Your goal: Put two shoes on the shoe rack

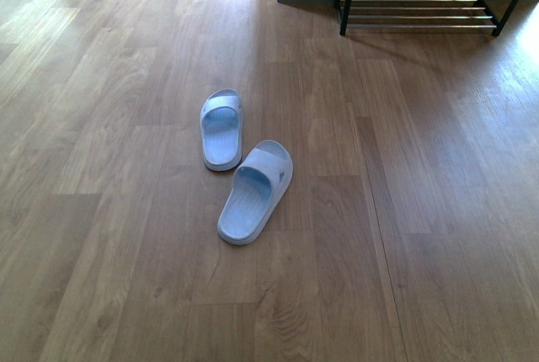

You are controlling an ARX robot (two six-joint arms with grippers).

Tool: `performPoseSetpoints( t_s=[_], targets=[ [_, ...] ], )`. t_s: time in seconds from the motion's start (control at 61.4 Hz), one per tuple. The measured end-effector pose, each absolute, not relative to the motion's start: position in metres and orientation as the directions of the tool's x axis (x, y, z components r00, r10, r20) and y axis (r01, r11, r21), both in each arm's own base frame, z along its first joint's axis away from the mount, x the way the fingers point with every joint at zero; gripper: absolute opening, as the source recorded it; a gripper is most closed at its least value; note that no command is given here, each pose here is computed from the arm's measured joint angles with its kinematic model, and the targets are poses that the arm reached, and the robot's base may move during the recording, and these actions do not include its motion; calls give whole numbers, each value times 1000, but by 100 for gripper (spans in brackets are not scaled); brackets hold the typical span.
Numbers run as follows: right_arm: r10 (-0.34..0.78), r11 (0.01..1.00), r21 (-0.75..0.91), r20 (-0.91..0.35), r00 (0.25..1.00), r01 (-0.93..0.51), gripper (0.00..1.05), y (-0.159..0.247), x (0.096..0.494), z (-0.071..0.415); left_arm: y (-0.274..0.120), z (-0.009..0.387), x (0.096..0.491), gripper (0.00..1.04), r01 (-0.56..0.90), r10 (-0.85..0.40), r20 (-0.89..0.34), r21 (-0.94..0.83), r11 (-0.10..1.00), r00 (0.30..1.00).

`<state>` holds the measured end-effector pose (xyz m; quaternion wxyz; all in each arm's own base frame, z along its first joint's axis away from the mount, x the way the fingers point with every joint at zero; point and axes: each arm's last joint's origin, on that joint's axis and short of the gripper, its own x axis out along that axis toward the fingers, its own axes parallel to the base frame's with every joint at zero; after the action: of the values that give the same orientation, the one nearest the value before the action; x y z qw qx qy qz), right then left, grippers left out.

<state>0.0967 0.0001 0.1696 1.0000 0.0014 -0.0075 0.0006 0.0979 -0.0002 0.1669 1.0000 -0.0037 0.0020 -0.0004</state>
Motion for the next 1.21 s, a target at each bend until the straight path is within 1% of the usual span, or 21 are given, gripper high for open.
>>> performPoseSetpoints(
  t_s=[0.831,0.847,0.863,0.896,0.928,1.01,1.026,1.108,1.205],
  targets=[
    [2,1000,3,14,1000,-2,96,0,97,170,0,167,98,95,1,-1,-4,-7,1000,1000],
    [52,999,3,12,999,-52,96,1,97,170,0,167,98,95,1,-1,-4,-7,1000,1000],
    [63,998,2,11,998,-63,96,1,97,170,0,167,98,95,1,-1,-4,-7,1000,1000],
    [167,986,3,0,986,-167,96,5,99,169,0,167,98,95,1,-1,-4,-7,1000,1000],
    [210,978,5,-10,978,-210,96,8,101,169,0,167,98,95,1,-1,-4,-7,1000,1000],
    [275,961,14,-30,961,-275,96,22,111,172,0,167,98,95,1,-1,-4,-7,1000,1000],
    [273,962,15,-34,962,-272,96,24,113,172,0,167,98,95,1,-1,-4,-7,1000,1000],
    [335,942,31,-77,939,-334,96,46,129,177,0,167,98,95,1,-1,-4,-7,1000,1000],
    [426,905,65,-169,889,-421,96,81,161,175,0,167,98,95,1,-2,-4,-7,1000,1000]
  ],
)
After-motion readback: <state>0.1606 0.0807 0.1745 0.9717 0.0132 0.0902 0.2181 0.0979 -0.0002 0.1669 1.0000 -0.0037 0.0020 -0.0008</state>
